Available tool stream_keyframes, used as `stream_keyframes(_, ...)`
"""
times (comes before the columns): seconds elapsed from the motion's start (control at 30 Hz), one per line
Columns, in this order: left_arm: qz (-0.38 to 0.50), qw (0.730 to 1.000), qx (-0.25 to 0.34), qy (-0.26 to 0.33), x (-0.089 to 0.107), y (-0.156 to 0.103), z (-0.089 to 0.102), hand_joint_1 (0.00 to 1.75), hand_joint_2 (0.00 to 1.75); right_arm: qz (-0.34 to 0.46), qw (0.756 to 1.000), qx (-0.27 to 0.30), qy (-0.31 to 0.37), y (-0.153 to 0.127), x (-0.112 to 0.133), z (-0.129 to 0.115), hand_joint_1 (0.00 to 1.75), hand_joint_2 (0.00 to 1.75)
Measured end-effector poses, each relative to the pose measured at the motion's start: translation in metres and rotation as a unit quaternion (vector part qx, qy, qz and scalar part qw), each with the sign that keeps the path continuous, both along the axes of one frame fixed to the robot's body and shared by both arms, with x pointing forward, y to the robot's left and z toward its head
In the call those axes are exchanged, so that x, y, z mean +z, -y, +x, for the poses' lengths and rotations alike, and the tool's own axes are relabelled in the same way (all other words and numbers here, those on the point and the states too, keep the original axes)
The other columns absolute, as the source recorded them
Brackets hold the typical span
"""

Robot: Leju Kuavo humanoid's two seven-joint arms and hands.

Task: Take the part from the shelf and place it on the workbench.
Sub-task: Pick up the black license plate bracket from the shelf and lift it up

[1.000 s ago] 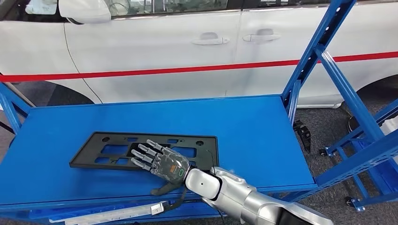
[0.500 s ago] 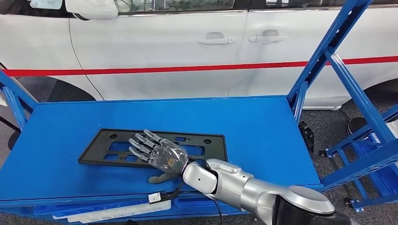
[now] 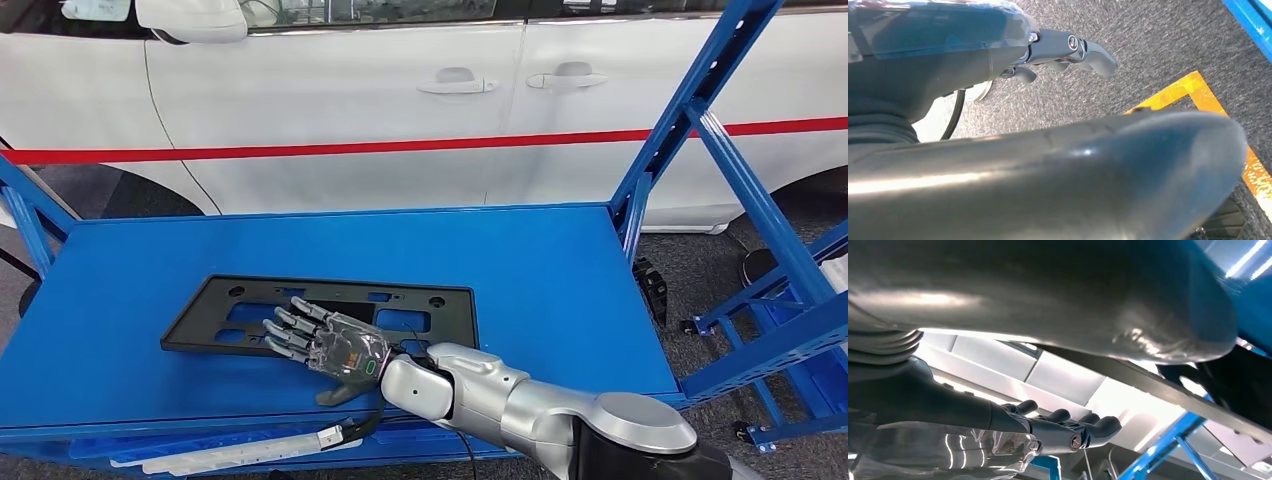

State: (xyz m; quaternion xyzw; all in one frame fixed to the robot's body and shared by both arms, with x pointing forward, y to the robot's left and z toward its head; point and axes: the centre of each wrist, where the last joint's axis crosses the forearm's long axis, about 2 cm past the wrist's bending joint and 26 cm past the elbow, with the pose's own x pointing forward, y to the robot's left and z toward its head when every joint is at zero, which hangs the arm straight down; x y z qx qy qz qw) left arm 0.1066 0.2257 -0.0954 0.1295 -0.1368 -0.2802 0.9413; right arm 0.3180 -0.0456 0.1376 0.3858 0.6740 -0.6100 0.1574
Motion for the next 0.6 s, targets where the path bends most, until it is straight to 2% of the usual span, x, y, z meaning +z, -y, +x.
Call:
stream_keyframes(0.07, -0.001, 1.0, 0.0, -0.001, 0.0, 0.0, -0.001, 0.0, 0.0, 0.001, 1.0, 0.002, 0.0, -0.006, 0.0, -0.002, 0.04, 0.0)
stream_keyframes(0.2, -0.003, 1.0, -0.004, 0.001, 0.0, 0.0, -0.001, 0.0, 0.0, 0.012, 1.0, -0.006, -0.004, -0.017, -0.002, -0.007, 1.75, 0.0)
stream_keyframes(0.43, -0.007, 1.0, -0.01, -0.001, 0.0, 0.001, 0.001, 0.0, 0.0, 0.02, 0.999, -0.041, -0.014, -0.013, -0.019, -0.011, 1.66, 0.0)
stream_keyframes(0.53, -0.008, 1.0, -0.012, 0.0, 0.001, 0.002, 0.002, 0.0, 0.0, 0.022, 0.999, -0.046, -0.013, -0.013, -0.019, -0.01, 1.49, 0.0)
stream_keyframes(0.57, -0.008, 1.0, -0.013, 0.0, 0.001, 0.002, 0.002, 0.0, 0.0, 0.022, 0.999, -0.047, -0.012, -0.014, -0.019, -0.01, 1.48, 0.0)
stream_keyframes(0.6, -0.008, 1.0, -0.013, 0.0, 0.001, 0.002, 0.002, 0.0, 0.0, 0.022, 0.999, -0.047, -0.011, -0.014, -0.019, -0.01, 1.54, 0.0)
